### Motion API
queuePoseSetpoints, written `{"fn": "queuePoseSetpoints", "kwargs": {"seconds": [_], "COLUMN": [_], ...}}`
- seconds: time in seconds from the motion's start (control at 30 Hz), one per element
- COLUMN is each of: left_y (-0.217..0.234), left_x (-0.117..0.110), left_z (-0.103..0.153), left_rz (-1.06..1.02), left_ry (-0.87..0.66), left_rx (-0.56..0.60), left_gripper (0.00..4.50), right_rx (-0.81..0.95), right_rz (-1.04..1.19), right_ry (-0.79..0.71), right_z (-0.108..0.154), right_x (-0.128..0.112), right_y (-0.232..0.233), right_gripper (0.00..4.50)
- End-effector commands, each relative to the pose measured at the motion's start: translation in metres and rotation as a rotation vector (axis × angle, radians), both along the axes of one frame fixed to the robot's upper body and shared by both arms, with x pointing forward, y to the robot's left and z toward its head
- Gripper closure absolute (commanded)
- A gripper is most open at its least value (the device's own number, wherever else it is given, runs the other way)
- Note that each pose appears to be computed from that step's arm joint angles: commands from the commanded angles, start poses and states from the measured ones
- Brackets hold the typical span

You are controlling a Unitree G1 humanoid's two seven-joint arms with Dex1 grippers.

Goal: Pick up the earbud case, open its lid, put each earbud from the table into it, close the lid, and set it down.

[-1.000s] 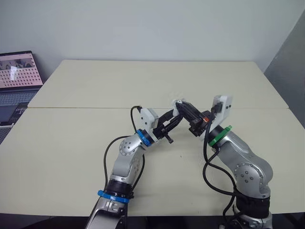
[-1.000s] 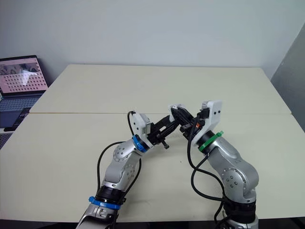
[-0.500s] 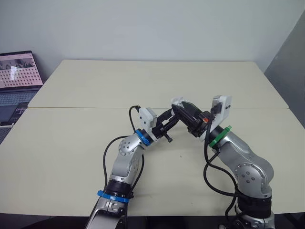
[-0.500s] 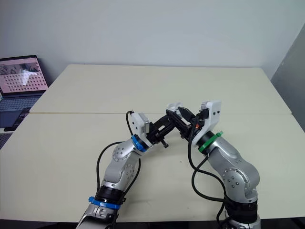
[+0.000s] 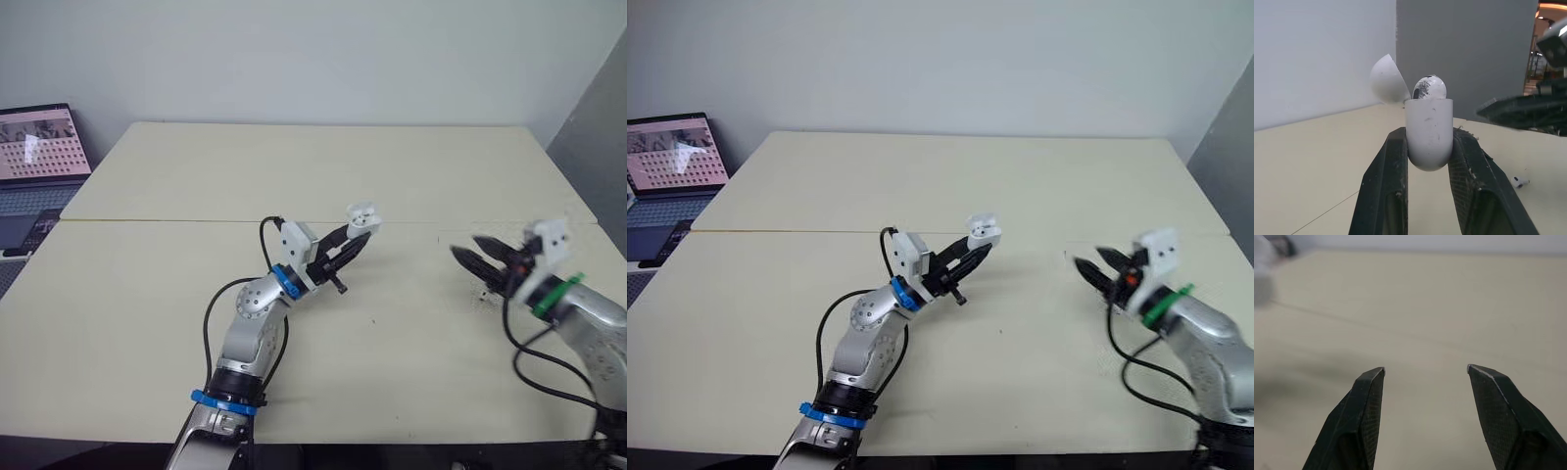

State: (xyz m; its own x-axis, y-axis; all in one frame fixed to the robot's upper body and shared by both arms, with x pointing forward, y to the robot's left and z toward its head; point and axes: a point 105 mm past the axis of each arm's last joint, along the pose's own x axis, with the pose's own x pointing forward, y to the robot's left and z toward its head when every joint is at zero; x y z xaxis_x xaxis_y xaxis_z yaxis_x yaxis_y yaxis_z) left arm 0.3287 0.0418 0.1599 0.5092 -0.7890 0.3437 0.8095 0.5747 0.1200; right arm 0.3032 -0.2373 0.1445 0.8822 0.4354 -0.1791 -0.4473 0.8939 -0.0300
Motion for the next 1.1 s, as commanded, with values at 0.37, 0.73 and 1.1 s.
{"fn": "queuePoseSetpoints", "kwargs": {"seconds": [0.37, 0.73, 1.1], "left_y": [-0.003, 0.0, 0.002], "left_x": [-0.009, -0.007, -0.007], "left_z": [0.007, 0.007, 0.004], "left_rz": [-0.02, -0.015, -0.017], "left_ry": [-0.061, -0.06, -0.053], "left_rx": [0.016, 0.028, 0.033], "left_gripper": [3.73, 3.73, 3.73], "right_rx": [-0.185, -0.163, -0.34], "right_rz": [-0.008, 0.009, 0.351], "right_ry": [0.15, 0.18, 0.116], "right_z": [-0.049, -0.053, -0.037], "right_x": [-0.01, -0.009, -0.033], "right_y": [-0.026, -0.018, -0.004], "right_gripper": [1.71, 2.63, 3.68]}}
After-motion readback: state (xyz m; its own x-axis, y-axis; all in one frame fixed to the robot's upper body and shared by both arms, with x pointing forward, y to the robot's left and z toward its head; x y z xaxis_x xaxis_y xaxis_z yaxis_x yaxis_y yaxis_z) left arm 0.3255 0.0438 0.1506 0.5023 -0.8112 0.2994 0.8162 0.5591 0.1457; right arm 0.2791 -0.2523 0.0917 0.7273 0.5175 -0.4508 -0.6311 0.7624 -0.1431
